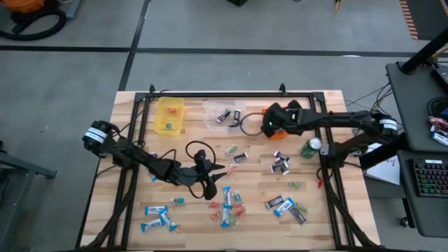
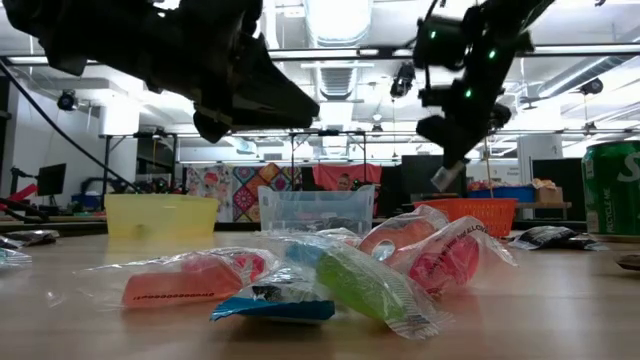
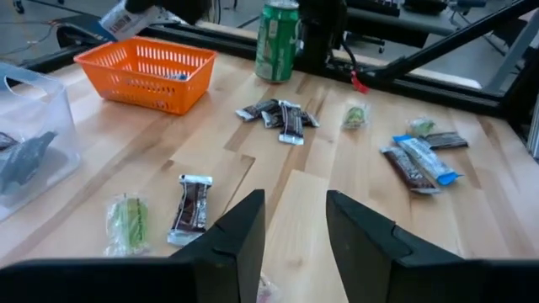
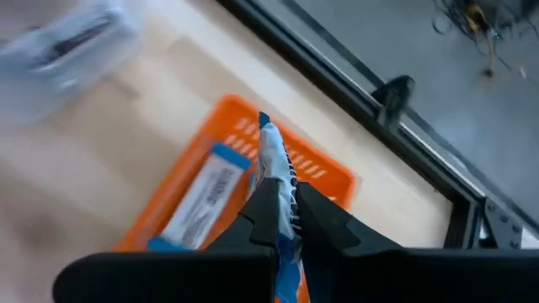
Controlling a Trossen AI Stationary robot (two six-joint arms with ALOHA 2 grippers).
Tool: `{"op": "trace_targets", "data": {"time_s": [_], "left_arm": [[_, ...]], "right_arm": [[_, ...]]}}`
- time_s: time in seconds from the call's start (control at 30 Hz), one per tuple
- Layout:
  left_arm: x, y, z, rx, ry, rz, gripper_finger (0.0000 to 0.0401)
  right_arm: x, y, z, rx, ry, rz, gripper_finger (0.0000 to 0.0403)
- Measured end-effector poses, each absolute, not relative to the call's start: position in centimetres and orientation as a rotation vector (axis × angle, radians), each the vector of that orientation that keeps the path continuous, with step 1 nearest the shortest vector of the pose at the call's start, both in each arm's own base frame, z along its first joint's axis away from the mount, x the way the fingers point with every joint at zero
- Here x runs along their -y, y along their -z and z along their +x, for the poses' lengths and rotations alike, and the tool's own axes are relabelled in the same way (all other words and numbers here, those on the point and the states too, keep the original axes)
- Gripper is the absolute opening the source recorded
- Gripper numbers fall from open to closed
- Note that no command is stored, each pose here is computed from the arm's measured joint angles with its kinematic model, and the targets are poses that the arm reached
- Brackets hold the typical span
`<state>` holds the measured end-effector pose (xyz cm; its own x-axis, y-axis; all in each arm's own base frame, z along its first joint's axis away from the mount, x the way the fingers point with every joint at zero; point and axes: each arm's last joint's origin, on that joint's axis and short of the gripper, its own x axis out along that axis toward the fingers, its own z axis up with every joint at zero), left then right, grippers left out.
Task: Organize candy in baskets
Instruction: Put the white chocolate bar chocolate into the orange bin, then put the orange gummy into the yellow bin
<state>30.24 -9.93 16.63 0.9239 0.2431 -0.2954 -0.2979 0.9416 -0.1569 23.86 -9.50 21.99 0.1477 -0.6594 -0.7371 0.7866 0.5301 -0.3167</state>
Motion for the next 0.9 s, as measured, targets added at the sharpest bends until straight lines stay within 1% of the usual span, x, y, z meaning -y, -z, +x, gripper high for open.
{"op": "trace_targets", "data": {"time_s": [0.13,0.33,0.43,0.57,0.77,0.9], "left_arm": [[9.9,-16.0,30.3,-0.287,-0.299,-0.211,0.0112],[9.9,-15.4,30.4,-0.293,-0.337,-0.206,0.0112],[9.9,-15.1,30.5,-0.299,-0.343,-0.197,0.0112],[9.9,-14.0,30.8,-0.300,-0.383,-0.169,0.0112],[10.2,-12.2,31.5,-0.262,-0.382,-0.160,0.0112],[10.2,-10.9,31.8,-0.270,-0.431,-0.111,0.0112]], "right_arm": [[11.2,-21.3,23.9,-0.948,1.094,0.197,0.0033],[11.7,-20.7,24.2,-0.962,1.052,0.240,0.0095],[11.7,-20.7,24.2,-0.963,1.047,0.244,0.0114],[11.5,-20.7,24.3,-0.966,1.020,0.256,0.0123],[10.9,-20.8,24.6,-0.961,0.995,0.244,0.0125],[10.5,-20.8,24.8,-0.960,0.980,0.236,0.0125]]}}
